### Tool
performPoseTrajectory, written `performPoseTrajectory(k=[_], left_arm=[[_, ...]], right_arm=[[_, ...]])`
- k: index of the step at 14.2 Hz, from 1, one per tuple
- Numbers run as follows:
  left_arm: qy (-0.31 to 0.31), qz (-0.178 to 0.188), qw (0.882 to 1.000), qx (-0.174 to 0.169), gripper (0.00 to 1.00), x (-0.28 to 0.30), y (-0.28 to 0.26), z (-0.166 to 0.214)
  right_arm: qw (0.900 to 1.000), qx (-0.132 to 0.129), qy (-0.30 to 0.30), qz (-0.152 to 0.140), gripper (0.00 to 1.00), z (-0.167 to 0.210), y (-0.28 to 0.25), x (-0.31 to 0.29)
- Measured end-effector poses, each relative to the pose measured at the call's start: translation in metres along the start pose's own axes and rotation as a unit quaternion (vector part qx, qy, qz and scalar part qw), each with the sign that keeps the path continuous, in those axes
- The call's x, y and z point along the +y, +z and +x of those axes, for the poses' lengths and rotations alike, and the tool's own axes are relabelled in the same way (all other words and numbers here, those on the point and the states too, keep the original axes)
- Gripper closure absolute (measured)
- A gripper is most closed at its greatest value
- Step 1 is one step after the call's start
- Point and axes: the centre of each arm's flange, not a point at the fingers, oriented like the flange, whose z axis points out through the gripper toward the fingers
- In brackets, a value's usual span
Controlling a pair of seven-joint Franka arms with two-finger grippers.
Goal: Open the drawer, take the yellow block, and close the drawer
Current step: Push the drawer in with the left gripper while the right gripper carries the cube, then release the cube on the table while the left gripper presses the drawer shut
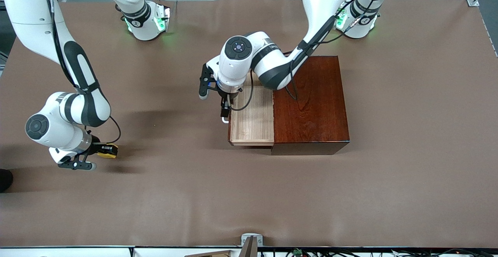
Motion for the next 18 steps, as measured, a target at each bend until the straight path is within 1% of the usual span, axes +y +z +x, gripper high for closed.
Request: performPoseTrajectory(k=[3, 6, 9, 10, 12, 15, 17, 18], left_arm=[[-0.003, 0.005, 1.0, -0.003, 0.0, -0.005, -0.002, -0.003], [-0.013, 0.006, 1.0, -0.016, 0.0, -0.019, -0.006, -0.015], [-0.013, -0.001, 0.999, -0.035, 0.0, -0.021, -0.008, -0.019], [-0.012, -0.004, 0.999, -0.048, 0.0, -0.022, -0.01, -0.022], [-0.011, -0.015, 0.996, -0.089, 0.0, -0.023, -0.015, -0.034], [-0.018, -0.031, 0.987, -0.157, 0.0, -0.03, -0.021, -0.062], [-0.025, -0.036, 0.981, -0.192, 0.0, -0.037, -0.027, -0.08], [-0.03, -0.037, 0.978, -0.204, 0.0, -0.041, -0.03, -0.088]], right_arm=[[1.0, 0.0, 0.0, 0.0, 0.44, 0.003, 0.002, 0.0], [1.0, 0.002, -0.002, -0.001, 0.44, 0.007, 0.005, -0.002], [1.0, 0.001, -0.005, 0.0, 0.44, 0.01, 0.01, -0.006], [1.0, 0.001, -0.005, 0.0, 0.44, 0.01, 0.011, -0.006], [1.0, 0.0, -0.006, 0.0, 0.44, 0.011, 0.014, -0.006], [1.0, -0.002, -0.006, -0.001, 0.44, 0.011, 0.017, -0.006], [1.0, -0.002, -0.006, 0.0, 0.44, 0.01, 0.018, -0.006], [1.0, -0.002, -0.006, 0.0, 0.39, 0.011, 0.018, -0.006]])
